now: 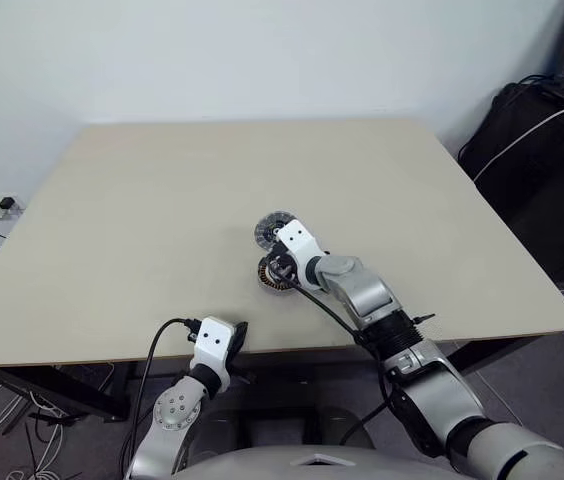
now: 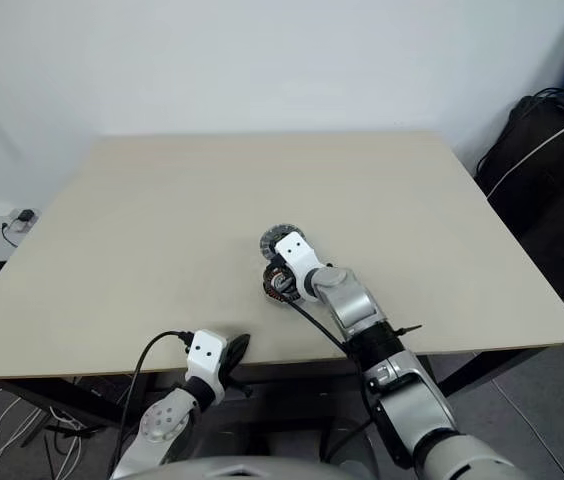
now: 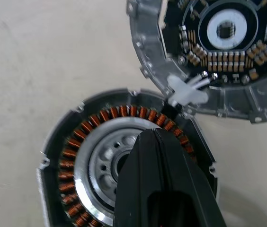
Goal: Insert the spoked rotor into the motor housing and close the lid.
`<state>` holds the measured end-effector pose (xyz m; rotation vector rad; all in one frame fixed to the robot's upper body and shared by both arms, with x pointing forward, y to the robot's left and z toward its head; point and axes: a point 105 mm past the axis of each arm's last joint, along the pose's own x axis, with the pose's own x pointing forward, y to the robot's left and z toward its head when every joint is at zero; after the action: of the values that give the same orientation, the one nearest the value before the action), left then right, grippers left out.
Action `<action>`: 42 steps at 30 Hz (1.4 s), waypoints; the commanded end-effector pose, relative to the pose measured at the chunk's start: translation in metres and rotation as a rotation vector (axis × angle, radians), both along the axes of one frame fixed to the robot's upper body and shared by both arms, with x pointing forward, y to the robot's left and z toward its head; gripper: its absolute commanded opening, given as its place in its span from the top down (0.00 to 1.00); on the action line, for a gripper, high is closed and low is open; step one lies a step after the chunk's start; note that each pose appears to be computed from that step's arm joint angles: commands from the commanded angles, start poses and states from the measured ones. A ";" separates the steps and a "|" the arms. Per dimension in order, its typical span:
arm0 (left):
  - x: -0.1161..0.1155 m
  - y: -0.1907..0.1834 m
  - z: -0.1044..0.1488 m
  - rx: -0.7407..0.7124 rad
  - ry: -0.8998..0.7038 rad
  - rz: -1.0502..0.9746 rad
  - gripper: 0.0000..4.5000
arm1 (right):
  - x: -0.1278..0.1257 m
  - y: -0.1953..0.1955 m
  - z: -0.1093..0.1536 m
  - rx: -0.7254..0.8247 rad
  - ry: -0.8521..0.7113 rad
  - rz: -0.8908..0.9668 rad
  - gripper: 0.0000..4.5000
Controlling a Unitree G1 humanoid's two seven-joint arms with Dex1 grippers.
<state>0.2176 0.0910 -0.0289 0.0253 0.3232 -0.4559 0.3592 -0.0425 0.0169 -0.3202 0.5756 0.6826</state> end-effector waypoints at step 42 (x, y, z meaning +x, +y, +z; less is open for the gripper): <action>0.003 -0.002 0.017 -0.031 -0.060 -0.002 1.00 | -0.006 -0.048 0.059 0.242 -0.158 -0.133 1.00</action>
<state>0.2159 0.0911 -0.0268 0.0165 0.3185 -0.4580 0.3493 -0.0775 0.0522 -0.1411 0.4282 0.6350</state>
